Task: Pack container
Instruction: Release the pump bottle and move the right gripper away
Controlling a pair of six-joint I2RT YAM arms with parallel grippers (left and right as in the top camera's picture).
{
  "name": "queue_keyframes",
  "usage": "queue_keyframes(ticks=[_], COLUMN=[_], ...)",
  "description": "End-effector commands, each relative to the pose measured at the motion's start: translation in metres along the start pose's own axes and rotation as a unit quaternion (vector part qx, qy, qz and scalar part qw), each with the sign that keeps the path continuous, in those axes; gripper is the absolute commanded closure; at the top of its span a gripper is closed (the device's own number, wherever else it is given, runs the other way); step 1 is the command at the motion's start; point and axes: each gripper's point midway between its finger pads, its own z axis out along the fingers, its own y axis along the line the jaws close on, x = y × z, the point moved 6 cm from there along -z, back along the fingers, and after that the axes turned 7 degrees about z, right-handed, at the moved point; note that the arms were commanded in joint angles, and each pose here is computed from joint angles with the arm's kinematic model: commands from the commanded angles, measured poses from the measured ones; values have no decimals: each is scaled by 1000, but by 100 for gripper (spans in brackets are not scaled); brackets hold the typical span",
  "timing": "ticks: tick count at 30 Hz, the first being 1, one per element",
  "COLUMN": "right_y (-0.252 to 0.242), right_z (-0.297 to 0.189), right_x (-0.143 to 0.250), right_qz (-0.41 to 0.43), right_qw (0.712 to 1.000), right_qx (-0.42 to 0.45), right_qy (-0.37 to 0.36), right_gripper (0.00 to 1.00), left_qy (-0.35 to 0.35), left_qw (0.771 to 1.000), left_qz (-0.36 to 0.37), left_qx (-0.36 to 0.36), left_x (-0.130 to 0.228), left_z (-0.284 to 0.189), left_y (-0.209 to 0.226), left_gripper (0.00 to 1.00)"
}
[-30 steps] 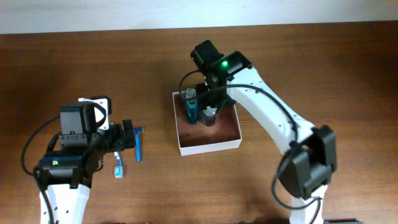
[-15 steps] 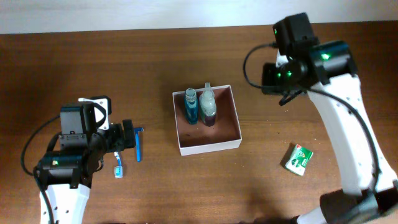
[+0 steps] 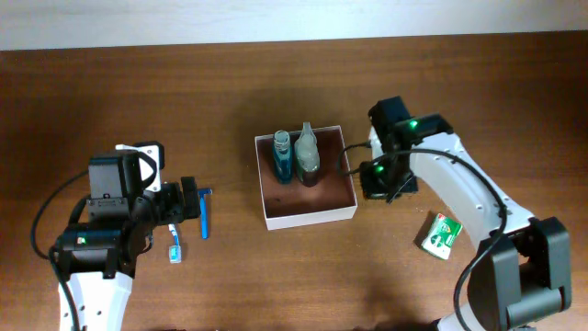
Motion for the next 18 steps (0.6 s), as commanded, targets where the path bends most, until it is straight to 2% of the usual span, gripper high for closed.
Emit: queue_keyframes(ticks=[1,5,11,15,18], right_y=[20,37,40,25,-5], right_z=[3,6,6,4,-10], right_x=[11,20,22,14,-1], right_qz=[-52,-93,-100,-74,-6], right_qw=[998,995,994,997,1000], right_qx=[-37,-41,-38,-16,19], right_qy=[16,23,23,11,-16], right_gripper=[94,94,94,94,93], left_qy=[-9,-9,-9,-9,-9], left_qw=[1000,1000,1000,1000,1000], left_qz=[12,12,12,12,12], left_qx=[-5,-5,-5,-5,-5], left_x=[-6,-6,-6,-6,-6], left_z=[-4,-4,-4,-4,-4], left_y=[0,0,0,0,0], left_gripper=[1,1,1,1,1])
